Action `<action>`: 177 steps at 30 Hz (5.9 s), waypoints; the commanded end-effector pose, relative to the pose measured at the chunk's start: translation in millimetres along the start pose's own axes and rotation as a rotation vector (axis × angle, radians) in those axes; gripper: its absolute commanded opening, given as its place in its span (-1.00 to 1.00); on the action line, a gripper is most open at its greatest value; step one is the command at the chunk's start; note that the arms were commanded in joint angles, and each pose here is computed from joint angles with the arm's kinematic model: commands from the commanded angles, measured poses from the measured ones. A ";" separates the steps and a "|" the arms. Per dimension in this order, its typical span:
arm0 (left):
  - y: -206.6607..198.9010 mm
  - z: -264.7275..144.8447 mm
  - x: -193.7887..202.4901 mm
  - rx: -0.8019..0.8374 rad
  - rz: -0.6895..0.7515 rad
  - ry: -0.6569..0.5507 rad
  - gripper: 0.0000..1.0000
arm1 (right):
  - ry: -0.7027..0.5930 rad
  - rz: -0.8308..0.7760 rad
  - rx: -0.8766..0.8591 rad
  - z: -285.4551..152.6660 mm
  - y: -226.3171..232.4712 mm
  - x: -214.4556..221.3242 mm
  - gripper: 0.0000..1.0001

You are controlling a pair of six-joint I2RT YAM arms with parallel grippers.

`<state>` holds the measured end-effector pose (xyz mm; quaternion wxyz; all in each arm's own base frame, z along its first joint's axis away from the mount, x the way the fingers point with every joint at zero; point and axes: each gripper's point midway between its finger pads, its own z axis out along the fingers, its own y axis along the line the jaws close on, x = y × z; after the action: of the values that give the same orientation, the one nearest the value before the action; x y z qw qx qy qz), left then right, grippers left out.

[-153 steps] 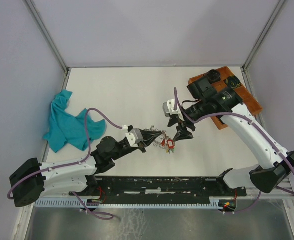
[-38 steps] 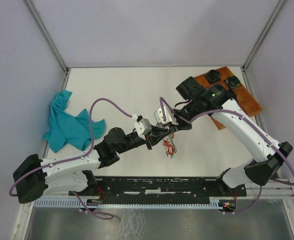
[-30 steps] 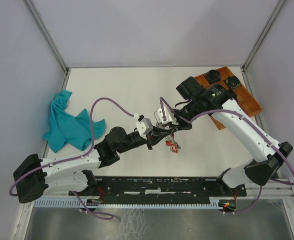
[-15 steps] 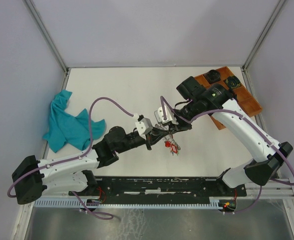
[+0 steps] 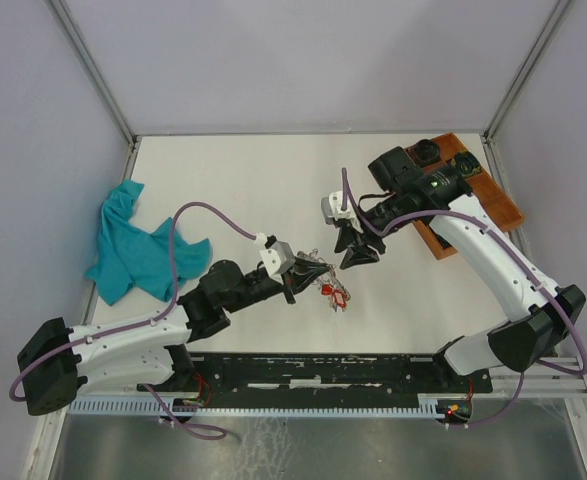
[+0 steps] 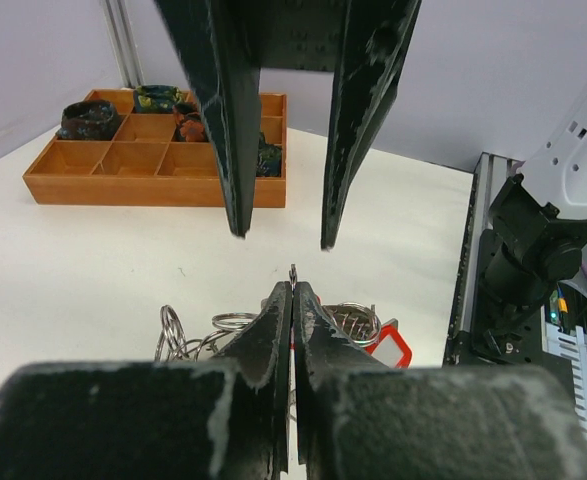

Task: Remove the keys from the keyring
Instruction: Remove the key from the keyring, then place the keyring at the center of the board, then place the key at the center of the board, then reset both arms

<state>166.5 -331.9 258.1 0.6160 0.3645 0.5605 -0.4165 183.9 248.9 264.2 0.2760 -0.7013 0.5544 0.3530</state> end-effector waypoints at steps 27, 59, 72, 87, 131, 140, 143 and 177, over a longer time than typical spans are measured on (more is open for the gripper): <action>6.9 -4.5 -55.1 -0.038 0.044 -0.202 -0.94 | -0.088 0.009 -0.060 10.8 3.0 -7.8 -0.99; 7.9 -3.0 -44.7 -0.042 0.033 -0.201 -0.94 | -0.041 0.093 -0.117 30.6 1.5 16.2 -0.99; 37.4 -7.8 -17.0 -0.165 0.009 -0.126 -0.94 | 0.081 0.150 0.173 8.6 -45.3 48.8 -0.99; 158.1 -32.6 1.7 -0.559 -0.207 -0.041 -0.95 | 0.092 0.914 0.984 -33.3 -201.3 174.9 -0.99; 401.8 -125.0 102.2 -1.365 -0.758 0.031 -0.89 | -0.297 0.548 0.520 -70.1 -121.7 38.3 0.28; 407.9 -123.3 24.4 -1.277 -0.602 -0.074 0.26 | -0.232 0.449 0.607 -82.9 -95.4 45.7 0.45; 382.4 -120.6 -23.1 -1.168 -0.513 -0.128 0.44 | -0.210 0.398 0.699 -99.2 -90.9 45.2 0.58; 114.7 -171.9 -169.9 -0.605 -0.350 -0.284 0.99 | -0.572 0.668 1.135 -213.7 -45.7 -28.8 1.00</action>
<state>212.1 -109.8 400.8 0.6772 -0.0275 0.6276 -0.3832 264.2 110.4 407.2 0.5961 -0.1266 0.7563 0.2381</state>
